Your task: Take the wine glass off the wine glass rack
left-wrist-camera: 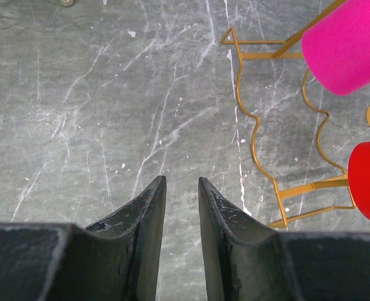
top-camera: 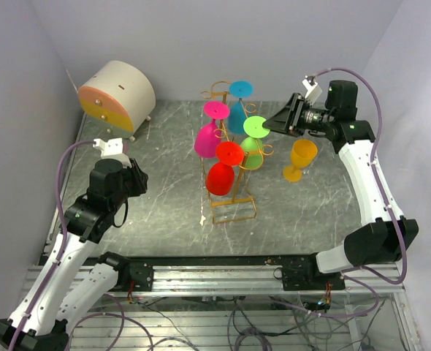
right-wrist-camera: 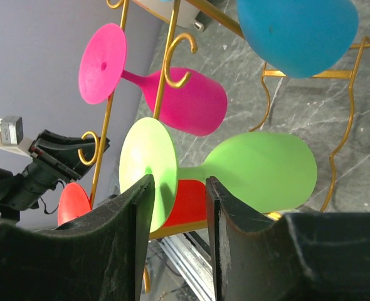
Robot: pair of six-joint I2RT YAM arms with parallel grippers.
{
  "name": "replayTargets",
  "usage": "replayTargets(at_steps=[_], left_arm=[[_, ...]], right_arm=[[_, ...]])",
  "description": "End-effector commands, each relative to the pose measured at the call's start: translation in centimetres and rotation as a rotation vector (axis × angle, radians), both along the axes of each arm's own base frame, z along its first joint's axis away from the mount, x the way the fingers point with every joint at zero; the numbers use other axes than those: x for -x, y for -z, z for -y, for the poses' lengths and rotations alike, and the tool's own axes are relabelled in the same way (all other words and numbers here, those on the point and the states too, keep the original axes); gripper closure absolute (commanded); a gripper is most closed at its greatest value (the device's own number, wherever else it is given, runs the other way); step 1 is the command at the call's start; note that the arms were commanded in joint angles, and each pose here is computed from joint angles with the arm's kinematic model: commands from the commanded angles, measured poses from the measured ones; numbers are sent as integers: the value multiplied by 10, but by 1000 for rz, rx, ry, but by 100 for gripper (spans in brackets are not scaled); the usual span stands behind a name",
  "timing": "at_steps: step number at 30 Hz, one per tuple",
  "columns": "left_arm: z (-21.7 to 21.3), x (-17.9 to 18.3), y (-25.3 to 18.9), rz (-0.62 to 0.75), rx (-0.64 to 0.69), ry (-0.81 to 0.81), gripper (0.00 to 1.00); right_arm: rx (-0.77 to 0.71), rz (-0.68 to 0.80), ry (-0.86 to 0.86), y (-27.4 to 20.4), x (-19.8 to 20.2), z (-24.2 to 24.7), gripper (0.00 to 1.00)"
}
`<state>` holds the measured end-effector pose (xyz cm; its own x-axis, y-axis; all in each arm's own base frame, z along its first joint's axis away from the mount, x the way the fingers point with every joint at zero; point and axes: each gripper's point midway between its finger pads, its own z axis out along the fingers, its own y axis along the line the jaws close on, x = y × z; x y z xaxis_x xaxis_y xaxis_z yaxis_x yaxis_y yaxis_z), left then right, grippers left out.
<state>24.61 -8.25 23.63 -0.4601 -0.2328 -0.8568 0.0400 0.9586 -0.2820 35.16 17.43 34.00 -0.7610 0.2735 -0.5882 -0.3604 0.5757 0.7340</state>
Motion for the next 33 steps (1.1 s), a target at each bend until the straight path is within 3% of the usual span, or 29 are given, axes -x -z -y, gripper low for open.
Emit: replayTargets(at_steps=[1, 5, 10, 14, 33], left_arm=[[-2, -2, 0, 10, 0, -20, 62], [-3, -2, 0, 8, -3, -23, 62], [-2, -2, 1, 5, -3, -23, 62], [-3, -2, 1, 4, -4, -24, 62], [-2, -2, 1, 3, -3, -21, 62]], right_arm=[[-10, 40, -28, -6, 8, -5, 63], [-28, 45, -40, -10, 9, -7, 69], [-46, 60, -41, -16, 10, -8, 89], [-52, 64, -38, -19, 11, -9, 99], [-211, 43, 80, -40, 7, -9, 100]])
